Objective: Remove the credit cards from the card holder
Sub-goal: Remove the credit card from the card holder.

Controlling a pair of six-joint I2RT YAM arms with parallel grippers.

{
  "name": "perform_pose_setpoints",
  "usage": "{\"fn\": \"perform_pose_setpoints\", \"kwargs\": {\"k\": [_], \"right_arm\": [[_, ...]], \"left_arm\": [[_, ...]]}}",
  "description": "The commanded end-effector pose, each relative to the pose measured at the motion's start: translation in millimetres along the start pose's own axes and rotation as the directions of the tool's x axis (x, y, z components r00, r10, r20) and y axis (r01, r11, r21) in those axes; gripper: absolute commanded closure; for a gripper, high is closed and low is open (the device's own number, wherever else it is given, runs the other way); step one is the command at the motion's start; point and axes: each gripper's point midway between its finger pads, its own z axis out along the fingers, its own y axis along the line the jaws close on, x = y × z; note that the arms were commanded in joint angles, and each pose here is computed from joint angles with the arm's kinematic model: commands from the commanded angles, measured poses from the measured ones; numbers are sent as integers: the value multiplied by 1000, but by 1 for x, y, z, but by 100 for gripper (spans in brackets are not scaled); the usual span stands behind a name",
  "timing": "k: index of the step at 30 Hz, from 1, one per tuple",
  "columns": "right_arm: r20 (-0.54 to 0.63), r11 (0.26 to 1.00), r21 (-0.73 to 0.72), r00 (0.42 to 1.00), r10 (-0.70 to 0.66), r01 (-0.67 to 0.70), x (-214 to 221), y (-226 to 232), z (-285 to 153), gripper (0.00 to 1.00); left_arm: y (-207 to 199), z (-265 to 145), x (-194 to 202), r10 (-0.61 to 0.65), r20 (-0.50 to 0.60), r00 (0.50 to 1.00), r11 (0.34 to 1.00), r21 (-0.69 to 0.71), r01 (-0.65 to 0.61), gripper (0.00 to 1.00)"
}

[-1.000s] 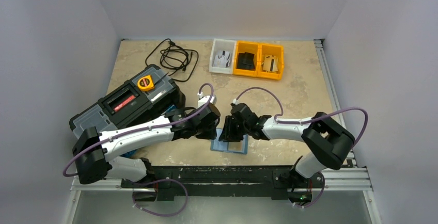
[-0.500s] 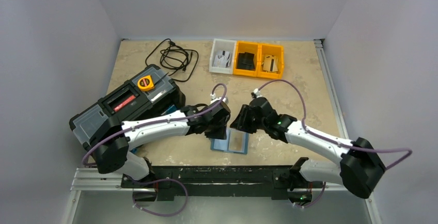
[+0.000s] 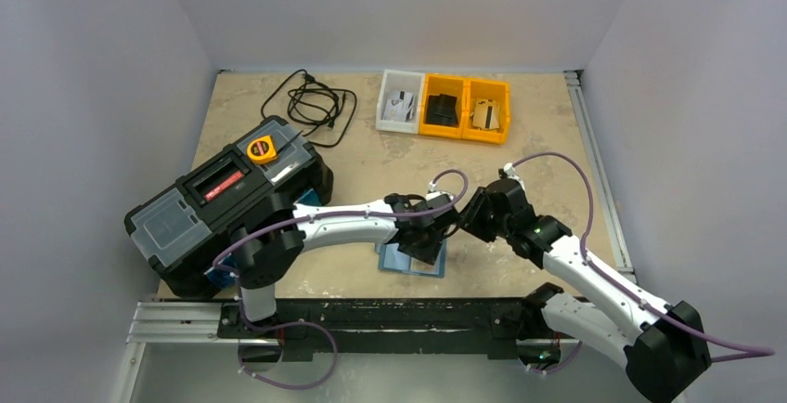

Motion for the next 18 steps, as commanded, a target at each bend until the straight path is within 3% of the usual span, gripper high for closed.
{"fn": "perform_pose_setpoints", "kwargs": {"k": [1, 18], "right_arm": [[19, 1000, 31, 1000, 4, -4, -2, -11, 0, 64], [-24, 1000, 18, 1000, -6, 6, 6, -11, 7, 65]], "left_arm": [[-5, 5, -7, 51, 6, 999, 998, -21, -51, 57], [12, 36, 17, 69, -78, 995, 985, -153, -80, 59]]}}
